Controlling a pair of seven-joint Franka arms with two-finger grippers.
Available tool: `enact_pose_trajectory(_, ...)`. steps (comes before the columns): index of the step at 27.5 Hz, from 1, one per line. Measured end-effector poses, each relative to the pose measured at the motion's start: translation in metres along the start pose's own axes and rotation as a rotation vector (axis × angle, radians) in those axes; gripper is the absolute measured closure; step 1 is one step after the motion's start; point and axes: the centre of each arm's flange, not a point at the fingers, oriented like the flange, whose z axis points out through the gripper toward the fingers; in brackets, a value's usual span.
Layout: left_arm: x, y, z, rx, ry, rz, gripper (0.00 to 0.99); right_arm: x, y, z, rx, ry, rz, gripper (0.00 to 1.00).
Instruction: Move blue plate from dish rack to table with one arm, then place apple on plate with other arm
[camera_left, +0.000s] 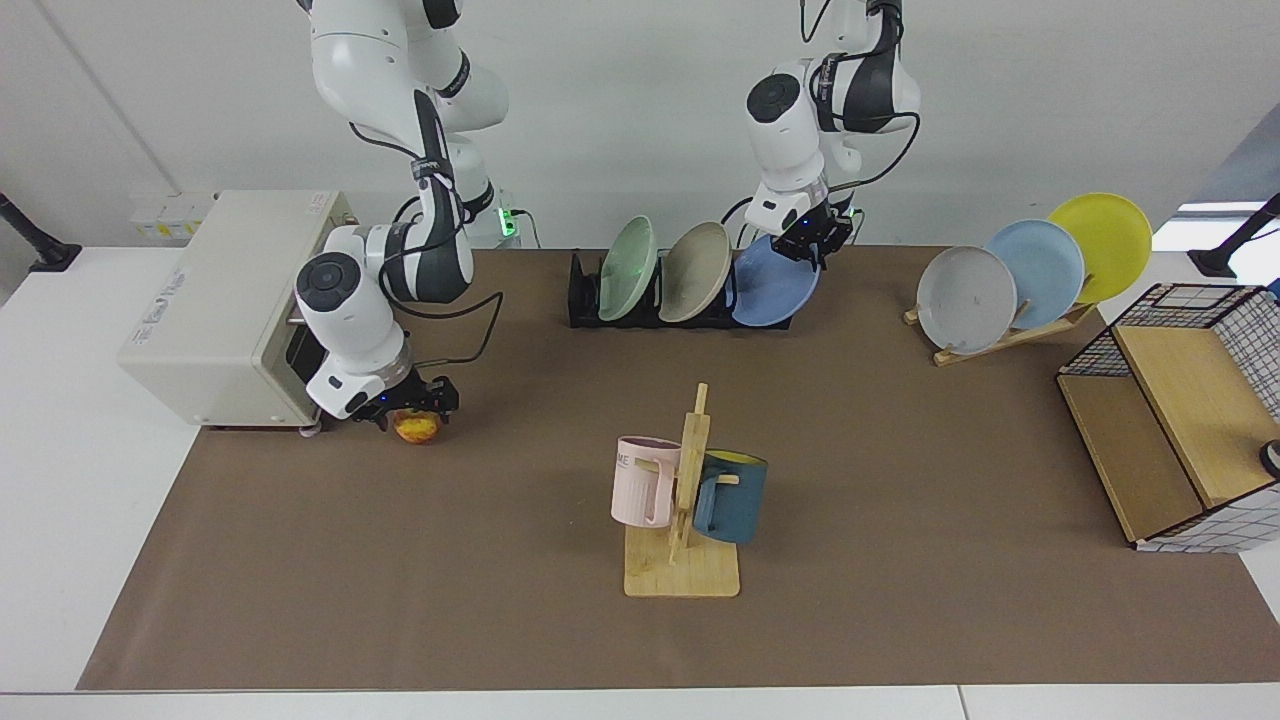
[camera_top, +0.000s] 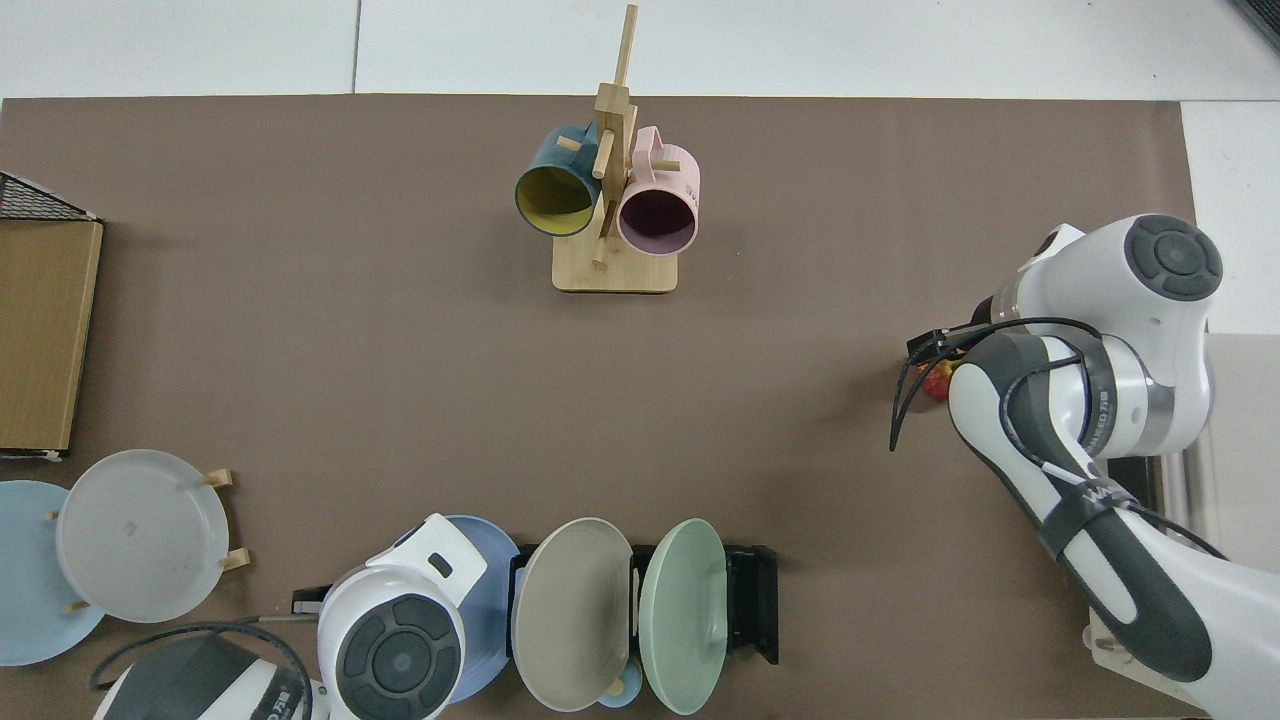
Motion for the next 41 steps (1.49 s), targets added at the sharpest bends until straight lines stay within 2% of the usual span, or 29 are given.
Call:
enact_pose_trajectory(7, -0.014, 0.023, -0.035, 0.087, 0.009, 0.011, 0.934, -0.001, 0.0, 0.014, -0.001, -0.024, 0.001, 0.01)
enact_pose_trajectory(11, -0.015, 0.022, -0.054, 0.108, 0.017, -0.003, 0.934, -0.001, 0.001, 0.014, -0.001, -0.025, 0.002, 0.19)
enact_pose_trajectory(12, -0.015, 0.02, -0.059, 0.114, 0.019, -0.007, 0.934, -0.001, 0.001, 0.014, -0.001, -0.025, 0.002, 0.29)
enact_pose_trajectory(20, 0.002, -0.004, -0.091, 0.191, 0.05, -0.039, 0.934, 0.003, -0.001, 0.001, 0.0, -0.017, 0.0, 0.29)
enact_pose_trajectory(26, 0.046, -0.028, -0.101, 0.206, 0.041, -0.06, 0.934, 0.006, 0.0, -0.04, 0.006, 0.006, -0.001, 0.29)
enact_pose_trajectory(29, 0.079, -0.041, -0.103, 0.148, 0.018, -0.109, 0.934, 0.005, 0.0, -0.068, 0.011, 0.021, -0.002, 0.29)
enact_pose_trajectory(32, 0.12, -0.055, -0.094, 0.049, -0.024, -0.21, 0.934, 0.001, 0.002, -0.096, 0.016, 0.031, 0.0, 0.29)
enact_pose_trajectory(37, 0.173, -0.064, -0.07, -0.256, -0.101, -0.376, 0.934, -0.003, 0.004, -0.132, 0.023, 0.018, 0.002, 0.29)
enact_pose_trajectory(41, 0.189, -0.065, -0.059, -0.458, -0.137, -0.462, 0.934, -0.007, 0.005, -0.154, 0.025, 0.026, 0.002, 0.29)
